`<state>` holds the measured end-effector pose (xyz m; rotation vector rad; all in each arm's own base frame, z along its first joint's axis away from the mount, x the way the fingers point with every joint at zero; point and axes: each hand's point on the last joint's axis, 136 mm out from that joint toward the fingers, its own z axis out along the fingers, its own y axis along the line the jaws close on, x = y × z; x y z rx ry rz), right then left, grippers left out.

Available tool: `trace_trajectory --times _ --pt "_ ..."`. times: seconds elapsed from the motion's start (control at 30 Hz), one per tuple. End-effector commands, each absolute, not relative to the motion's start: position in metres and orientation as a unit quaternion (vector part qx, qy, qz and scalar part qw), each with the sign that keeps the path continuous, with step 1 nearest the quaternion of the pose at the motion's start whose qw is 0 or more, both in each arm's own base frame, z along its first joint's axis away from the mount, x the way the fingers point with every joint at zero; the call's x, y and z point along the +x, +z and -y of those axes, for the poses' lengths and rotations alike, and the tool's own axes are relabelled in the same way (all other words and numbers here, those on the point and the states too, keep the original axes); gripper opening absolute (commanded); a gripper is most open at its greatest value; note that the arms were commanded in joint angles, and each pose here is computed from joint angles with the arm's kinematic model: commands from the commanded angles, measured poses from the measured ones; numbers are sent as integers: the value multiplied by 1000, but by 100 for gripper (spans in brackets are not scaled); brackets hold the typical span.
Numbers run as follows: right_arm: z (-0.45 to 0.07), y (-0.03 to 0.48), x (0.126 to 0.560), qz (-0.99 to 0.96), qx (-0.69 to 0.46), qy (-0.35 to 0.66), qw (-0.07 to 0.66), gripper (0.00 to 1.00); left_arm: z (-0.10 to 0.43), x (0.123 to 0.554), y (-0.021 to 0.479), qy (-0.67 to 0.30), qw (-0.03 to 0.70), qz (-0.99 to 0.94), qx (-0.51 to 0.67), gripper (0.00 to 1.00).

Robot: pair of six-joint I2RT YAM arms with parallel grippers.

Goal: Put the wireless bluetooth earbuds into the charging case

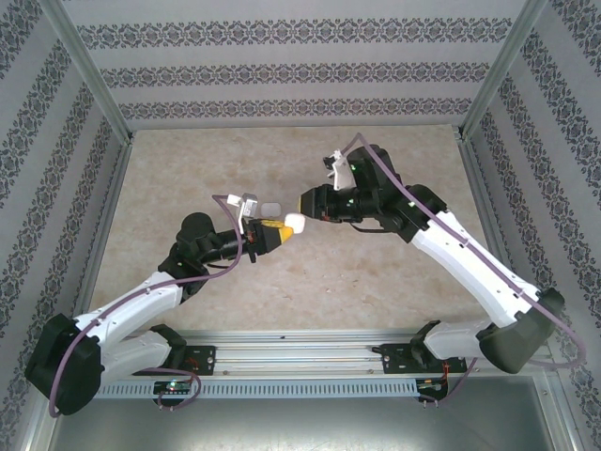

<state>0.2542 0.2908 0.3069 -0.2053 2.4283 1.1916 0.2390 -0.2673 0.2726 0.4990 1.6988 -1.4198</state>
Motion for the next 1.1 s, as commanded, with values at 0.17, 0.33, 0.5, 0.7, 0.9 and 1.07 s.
trace_trajectory --times 0.17,0.33,0.5,0.7,0.9,1.07 --pt "-301 277 247 -899 -106 377 198 26 270 249 296 -586 442 -649 202 0" --pt "-296 256 235 -908 -99 362 185 26 265 259 298 -592 449 -646 176 0" --pt "-290 250 231 -911 -91 356 187 26 260 268 288 -593 446 -653 152 0" --pt "-280 259 233 -911 -86 344 212 27 251 277 245 -556 428 -702 125 0" --pt "-252 254 235 -913 -68 312 255 30 238 280 195 -512 385 -763 91 0" --pt "-225 247 244 -912 -41 294 282 35 208 291 141 -452 319 -833 6 0"
